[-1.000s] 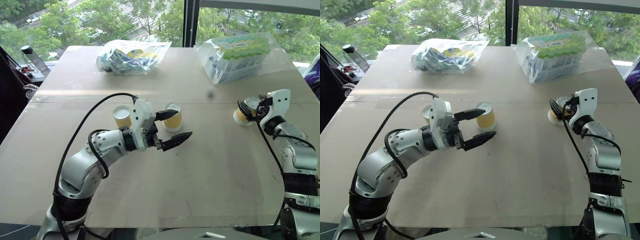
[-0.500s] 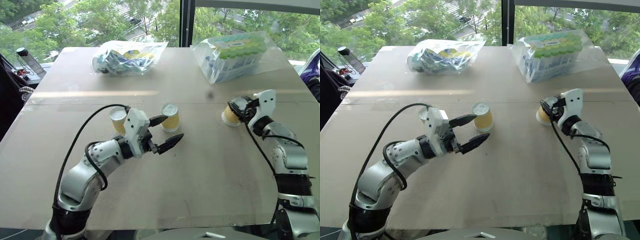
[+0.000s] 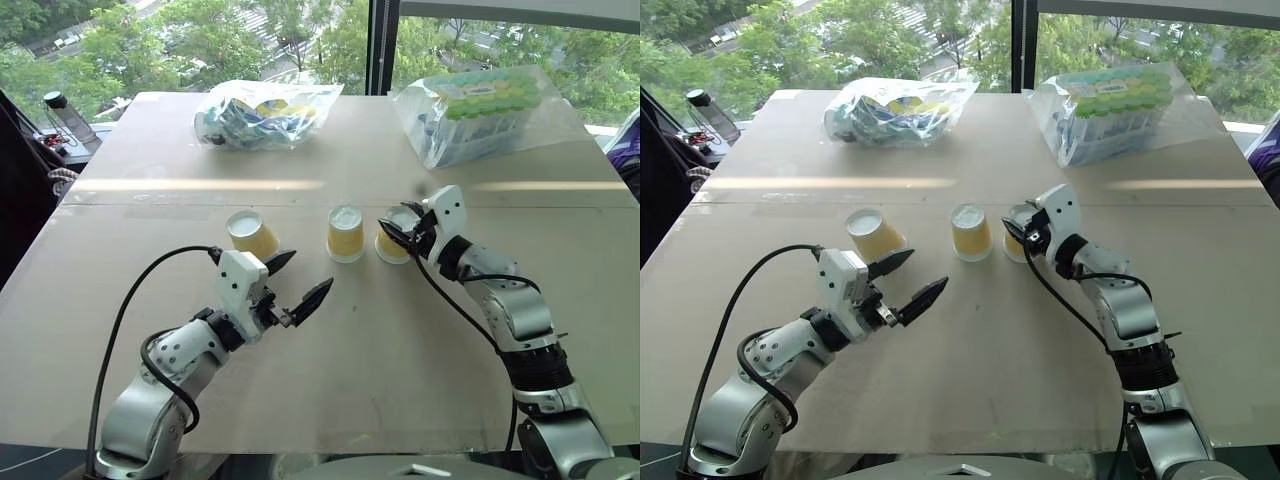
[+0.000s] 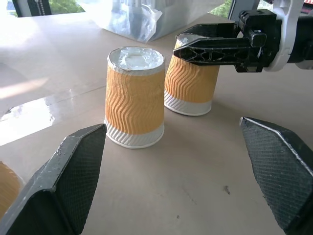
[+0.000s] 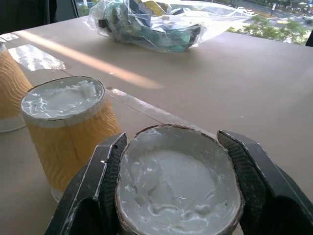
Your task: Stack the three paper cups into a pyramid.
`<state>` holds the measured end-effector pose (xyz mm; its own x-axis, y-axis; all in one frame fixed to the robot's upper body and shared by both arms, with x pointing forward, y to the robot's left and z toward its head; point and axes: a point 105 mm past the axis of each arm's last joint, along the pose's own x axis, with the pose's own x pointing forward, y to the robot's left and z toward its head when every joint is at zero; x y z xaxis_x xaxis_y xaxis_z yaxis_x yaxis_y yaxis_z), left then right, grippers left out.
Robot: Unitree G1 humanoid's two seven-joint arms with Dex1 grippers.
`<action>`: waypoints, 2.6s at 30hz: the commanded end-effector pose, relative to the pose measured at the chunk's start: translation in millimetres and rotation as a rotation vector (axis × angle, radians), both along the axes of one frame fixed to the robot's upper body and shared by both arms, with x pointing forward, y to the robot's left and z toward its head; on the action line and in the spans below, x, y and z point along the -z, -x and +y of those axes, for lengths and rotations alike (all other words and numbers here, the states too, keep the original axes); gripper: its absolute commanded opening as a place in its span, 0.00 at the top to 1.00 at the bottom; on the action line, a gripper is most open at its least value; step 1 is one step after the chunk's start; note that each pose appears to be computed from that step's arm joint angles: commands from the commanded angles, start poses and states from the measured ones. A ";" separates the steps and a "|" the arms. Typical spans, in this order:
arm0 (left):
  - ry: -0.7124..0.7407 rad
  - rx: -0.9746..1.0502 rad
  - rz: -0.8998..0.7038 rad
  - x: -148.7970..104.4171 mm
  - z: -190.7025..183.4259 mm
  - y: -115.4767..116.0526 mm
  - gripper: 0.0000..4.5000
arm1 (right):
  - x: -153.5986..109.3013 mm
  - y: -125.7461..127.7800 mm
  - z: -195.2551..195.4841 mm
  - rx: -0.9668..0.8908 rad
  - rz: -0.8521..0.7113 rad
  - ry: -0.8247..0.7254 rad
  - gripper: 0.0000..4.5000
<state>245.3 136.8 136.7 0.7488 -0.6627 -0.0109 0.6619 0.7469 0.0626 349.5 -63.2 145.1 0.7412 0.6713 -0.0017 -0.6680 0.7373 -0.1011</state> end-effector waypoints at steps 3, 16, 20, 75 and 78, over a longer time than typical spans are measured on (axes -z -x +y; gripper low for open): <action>0.003 0.014 -0.085 -16.0 -2.7 6.6 0.00 | -11.6 0.3 11.2 -0.039 -0.046 0.018 0.52; 0.043 0.010 -0.134 -24.2 -3.1 8.3 0.00 | -11.5 5.2 14.8 -0.082 -0.030 0.010 0.02; 0.050 0.004 -0.143 -24.9 -2.2 10.0 0.00 | -18.4 6.3 2.7 -0.068 -0.047 -0.015 0.01; 0.040 -0.474 -0.258 -11.0 70.9 -94.4 0.00 | -54.7 108.6 -66.1 -0.409 -0.209 -0.127 0.01; 0.038 -0.485 -0.260 -10.8 73.3 -95.3 0.16 | -54.6 108.9 -66.4 -0.406 -0.210 -0.128 0.00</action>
